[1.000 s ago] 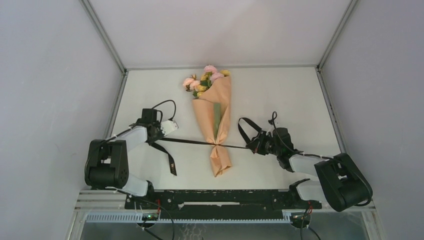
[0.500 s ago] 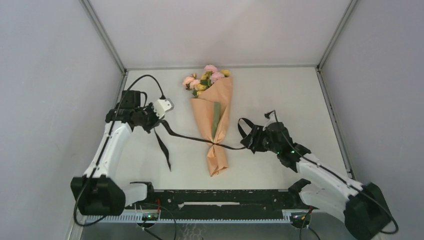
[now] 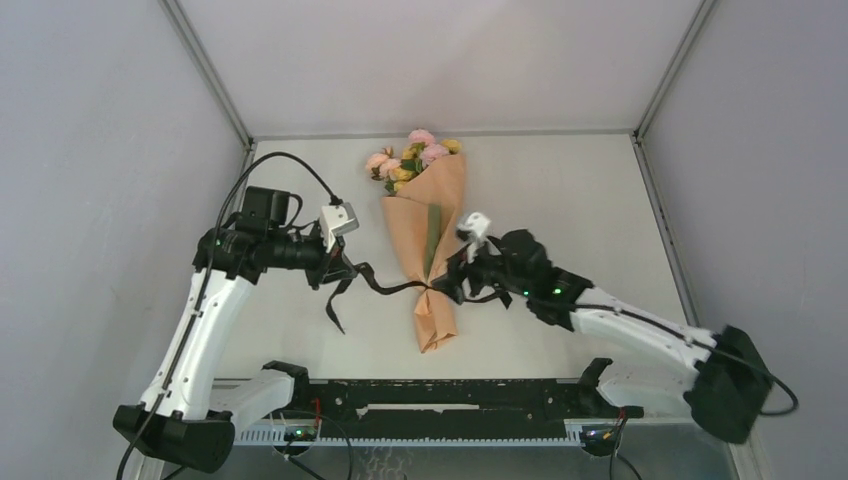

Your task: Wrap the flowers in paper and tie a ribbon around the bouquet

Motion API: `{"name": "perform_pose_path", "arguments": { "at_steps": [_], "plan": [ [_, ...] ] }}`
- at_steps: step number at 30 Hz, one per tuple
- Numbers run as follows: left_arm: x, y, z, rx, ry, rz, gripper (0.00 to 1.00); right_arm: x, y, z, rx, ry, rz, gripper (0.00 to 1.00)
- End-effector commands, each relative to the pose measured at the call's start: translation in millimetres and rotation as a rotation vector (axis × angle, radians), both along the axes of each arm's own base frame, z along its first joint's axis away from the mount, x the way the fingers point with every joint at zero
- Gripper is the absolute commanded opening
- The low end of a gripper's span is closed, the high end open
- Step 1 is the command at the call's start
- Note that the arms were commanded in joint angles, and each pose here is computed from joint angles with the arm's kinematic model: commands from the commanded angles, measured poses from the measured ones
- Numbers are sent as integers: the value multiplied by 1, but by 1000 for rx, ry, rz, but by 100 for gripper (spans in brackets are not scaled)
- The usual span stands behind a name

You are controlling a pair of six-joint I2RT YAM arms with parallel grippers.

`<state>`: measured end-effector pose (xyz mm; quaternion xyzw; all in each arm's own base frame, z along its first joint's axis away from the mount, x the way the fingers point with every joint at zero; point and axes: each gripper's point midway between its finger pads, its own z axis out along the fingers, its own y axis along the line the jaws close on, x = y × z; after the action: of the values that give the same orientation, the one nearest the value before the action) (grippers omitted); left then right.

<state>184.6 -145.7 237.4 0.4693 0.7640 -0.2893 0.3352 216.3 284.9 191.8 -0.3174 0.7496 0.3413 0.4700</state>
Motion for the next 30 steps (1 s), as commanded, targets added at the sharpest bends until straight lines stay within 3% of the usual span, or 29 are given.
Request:
{"name": "perform_pose_path", "arguments": {
  "at_steps": [1, 5, 9, 12, 13, 16, 18, 21, 22, 25, 27, 30],
  "plan": [
    [-14, -10, 45, -106, -5, 43, 0, -13, 73, 15, -6, -341, 383, 73],
    [-16, -9, 47, -120, 26, 97, 0, -7, 115, 0, 6, -350, 491, 74],
    [-16, -8, 45, -118, 39, 116, 0, 10, 137, -23, -43, -311, 474, 73],
    [-16, -8, 44, -118, 47, 117, 0, 22, 141, -32, -46, -285, 427, 67],
    [-16, -8, 44, -118, 49, 115, 0, 24, 141, -33, -40, -273, 413, 60],
    [-16, -6, 43, -105, 43, 115, 0, 27, 138, -29, -12, -220, 371, 21],
    [-13, -2, 38, -81, 40, 131, 0, 27, 134, -28, -11, -189, 355, 8],
    [-8, 10, 21, -2, 23, 166, 0, 28, 124, -27, 3, -149, 298, 0],
    [-7, 17, 9, 40, 19, 182, 5, 28, 120, -24, 16, -136, 274, 0],
    [-11, 39, -23, 159, 1, 225, 58, 30, 114, -23, 29, -59, 195, 0],
    [-20, 47, -35, 213, 6, 229, 67, 33, 108, -25, 30, 1, 121, 0],
    [-27, 48, -35, 228, 11, 236, 66, 39, 99, -27, 62, 117, -5, 0]
  ]
}}
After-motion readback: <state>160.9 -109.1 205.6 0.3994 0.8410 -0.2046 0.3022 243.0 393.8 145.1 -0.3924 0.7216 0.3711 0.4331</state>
